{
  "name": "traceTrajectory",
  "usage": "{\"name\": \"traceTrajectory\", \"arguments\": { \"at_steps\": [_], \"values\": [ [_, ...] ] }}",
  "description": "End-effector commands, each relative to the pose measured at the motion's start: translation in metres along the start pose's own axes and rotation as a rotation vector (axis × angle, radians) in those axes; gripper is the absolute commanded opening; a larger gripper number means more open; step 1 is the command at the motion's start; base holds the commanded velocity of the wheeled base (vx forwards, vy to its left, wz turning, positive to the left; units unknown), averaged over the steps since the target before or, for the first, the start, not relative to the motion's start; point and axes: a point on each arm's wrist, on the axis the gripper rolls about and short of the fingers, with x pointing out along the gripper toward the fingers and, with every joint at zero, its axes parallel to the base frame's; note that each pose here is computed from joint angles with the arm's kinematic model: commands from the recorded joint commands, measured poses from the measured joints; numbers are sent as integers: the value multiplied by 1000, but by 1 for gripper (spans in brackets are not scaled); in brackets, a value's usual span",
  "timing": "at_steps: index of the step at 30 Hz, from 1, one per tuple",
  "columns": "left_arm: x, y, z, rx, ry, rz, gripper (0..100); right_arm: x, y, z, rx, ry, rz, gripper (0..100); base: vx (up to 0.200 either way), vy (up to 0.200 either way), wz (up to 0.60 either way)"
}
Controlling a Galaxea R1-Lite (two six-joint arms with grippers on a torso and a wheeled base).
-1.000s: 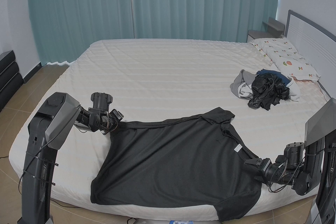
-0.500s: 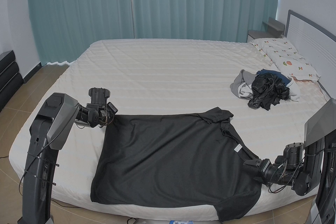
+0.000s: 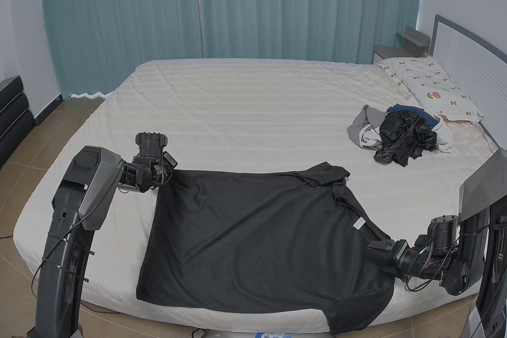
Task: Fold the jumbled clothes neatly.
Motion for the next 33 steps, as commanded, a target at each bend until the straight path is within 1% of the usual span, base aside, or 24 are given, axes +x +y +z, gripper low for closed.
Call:
{"name": "traceTrajectory", "arguments": {
  "at_steps": [1, 5, 6, 10, 15, 18, 20, 22, 24, 27, 29, 33],
  "values": [
    [1, 0, 1, -3, -7, -3, 0, 0, 1, 0, -3, -4, 7, 100, 0, 0, 0],
    [1, 0, 1, 1, -20, -20, 0, 0, 1, 0, -3, -2, 6, 100, 0, 0, 0],
    [1, -1, 2, 0, -22, -22, 100, 0, 1, 0, -3, -2, 6, 100, 0, 0, 0],
    [1, 0, 7, -14, -36, -21, 100, 0, 1, -1, -5, 0, 5, 100, 0, 0, 0],
    [-8, -6, 18, -79, -66, -21, 100, 0, 1, -1, -5, 0, 5, 100, 0, 0, 0],
    [-10, 0, 24, -91, -69, -7, 100, 0, 1, -1, -4, 1, 4, 100, 0, 0, 0],
    [-16, 4, 26, -91, -50, 5, 100, 0, 1, -1, -4, 2, 5, 100, 0, 0, 0],
    [-26, 9, 28, -90, -4, 4, 100, 0, 1, -1, -5, -1, 6, 100, 0, 0, 0],
    [-40, 14, 26, -88, 73, -13, 100, 0, 2, 1, -5, -7, 10, 100, 0, 0, 0],
    [-56, 24, 24, -90, 124, -30, 100, -3, 8, 9, -13, -51, 43, 100, 0, 0, 0],
    [-66, 31, 17, -84, 138, -40, 100, -10, 18, 16, -41, -98, 84, 100, 0, 0, 0],
    [-84, 33, 13, -83, 125, -74, 100, -11, 28, 18, -72, -114, 127, 100, 0, 0, 0]
  ]
}}
